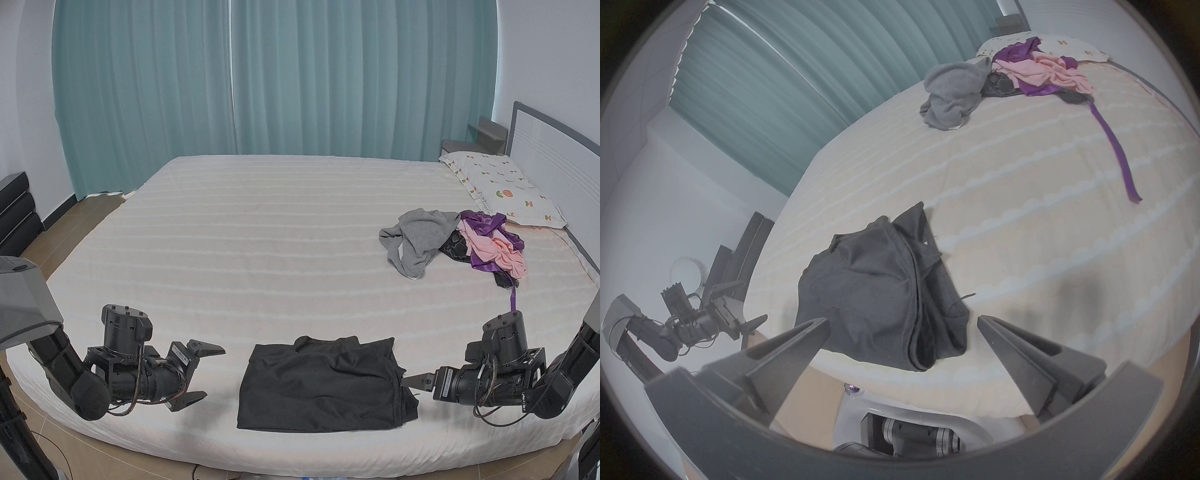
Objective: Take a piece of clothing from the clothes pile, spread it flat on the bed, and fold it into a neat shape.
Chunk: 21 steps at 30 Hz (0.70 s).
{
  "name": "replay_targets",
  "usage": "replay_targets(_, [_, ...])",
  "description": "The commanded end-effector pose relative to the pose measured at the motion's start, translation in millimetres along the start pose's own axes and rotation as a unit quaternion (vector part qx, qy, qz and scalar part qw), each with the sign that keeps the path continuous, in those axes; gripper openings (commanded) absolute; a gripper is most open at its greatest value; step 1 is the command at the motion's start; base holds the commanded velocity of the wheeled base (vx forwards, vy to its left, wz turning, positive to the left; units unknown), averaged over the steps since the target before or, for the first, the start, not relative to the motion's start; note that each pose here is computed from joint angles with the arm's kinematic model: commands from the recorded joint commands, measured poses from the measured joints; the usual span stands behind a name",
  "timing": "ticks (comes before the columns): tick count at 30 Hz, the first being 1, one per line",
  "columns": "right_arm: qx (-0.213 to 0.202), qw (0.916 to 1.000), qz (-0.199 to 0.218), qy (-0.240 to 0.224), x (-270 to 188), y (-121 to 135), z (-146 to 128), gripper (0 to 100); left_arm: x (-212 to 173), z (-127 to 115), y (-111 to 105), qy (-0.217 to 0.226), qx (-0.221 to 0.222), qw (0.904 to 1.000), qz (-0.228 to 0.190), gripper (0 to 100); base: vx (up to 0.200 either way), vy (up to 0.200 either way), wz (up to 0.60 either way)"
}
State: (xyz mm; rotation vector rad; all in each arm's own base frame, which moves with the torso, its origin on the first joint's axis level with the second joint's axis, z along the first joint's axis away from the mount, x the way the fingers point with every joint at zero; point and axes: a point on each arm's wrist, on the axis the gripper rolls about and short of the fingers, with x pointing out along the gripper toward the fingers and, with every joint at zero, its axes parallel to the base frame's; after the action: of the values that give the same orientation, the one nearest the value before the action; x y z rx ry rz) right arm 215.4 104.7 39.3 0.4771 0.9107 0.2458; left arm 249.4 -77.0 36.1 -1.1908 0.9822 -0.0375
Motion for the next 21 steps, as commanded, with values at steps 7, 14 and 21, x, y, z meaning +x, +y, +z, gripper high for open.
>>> replay_targets(7, [-0.024, 0.9983, 0.017, 0.051, 27, 3, -22, 100, 0, 0, 0, 0.000, 0.000, 1.0000, 0.001, 100, 0.000, 0.000, 0.00])
replay_targets(14, [-0.037, 0.9970, 0.020, 0.065, 39, 3, -28, 100, 0, 0, 0, 0.000, 0.000, 1.0000, 0.001, 100, 0.000, 0.000, 0.00])
replay_targets(21, [-0.056, 0.9961, 0.029, 0.062, 54, 2, -35, 100, 0, 0, 0, 0.000, 0.000, 1.0000, 0.001, 100, 0.000, 0.000, 0.00])
